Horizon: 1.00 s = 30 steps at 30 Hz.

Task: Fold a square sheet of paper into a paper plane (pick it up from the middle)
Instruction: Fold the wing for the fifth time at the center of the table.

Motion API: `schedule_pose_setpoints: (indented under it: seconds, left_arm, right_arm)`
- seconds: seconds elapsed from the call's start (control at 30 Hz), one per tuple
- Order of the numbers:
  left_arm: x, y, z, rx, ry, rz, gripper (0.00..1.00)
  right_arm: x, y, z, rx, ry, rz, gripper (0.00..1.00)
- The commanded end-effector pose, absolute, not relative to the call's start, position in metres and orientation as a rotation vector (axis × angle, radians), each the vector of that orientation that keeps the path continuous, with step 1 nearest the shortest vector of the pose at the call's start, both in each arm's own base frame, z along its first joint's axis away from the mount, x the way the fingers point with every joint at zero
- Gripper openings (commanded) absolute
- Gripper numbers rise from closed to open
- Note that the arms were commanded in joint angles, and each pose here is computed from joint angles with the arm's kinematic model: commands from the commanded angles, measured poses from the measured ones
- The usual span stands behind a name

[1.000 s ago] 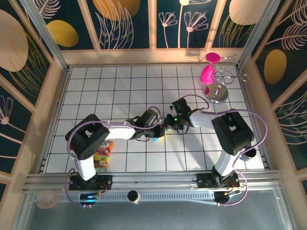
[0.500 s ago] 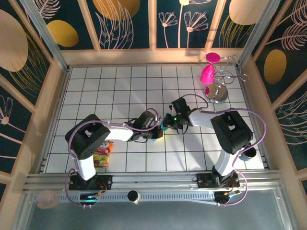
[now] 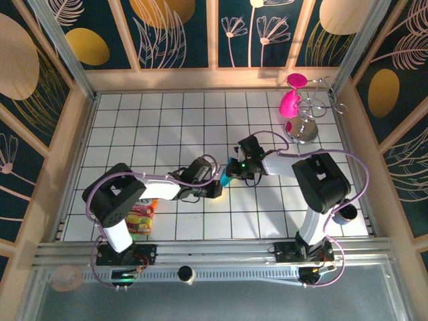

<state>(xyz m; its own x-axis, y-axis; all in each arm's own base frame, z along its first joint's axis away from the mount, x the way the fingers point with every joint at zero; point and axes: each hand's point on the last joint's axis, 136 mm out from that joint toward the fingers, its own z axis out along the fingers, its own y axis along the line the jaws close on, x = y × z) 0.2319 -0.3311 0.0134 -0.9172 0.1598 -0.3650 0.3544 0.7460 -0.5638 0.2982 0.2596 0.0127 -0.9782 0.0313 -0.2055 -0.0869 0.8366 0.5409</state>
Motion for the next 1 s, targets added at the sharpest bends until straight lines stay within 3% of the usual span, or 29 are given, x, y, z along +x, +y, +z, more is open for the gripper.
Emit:
schedule_pose_setpoints:
  seconds: [0.0,0.23,0.57,0.97]
  left_arm:
    - [0.188,-0.286,-0.024,0.453,2.893,-0.755,0.00]
    - [0.177,-0.276,-0.004,0.378,2.868,-0.813,0.00]
    - [0.238,-0.311,0.083,0.274,2.497,-0.945,0.00]
    - [0.262,-0.338,0.036,0.151,2.588,-0.961,0.00]
  right_arm:
    - [0.269,0.219,-0.041,0.013,3.007,0.558,0.15]
    - [0.269,0.223,-0.035,0.008,2.998,0.588,0.16]
    - [0.273,0.249,-0.009,-0.033,2.933,0.734,0.16]
    - [0.293,0.270,0.024,-0.077,2.833,0.885,0.17]
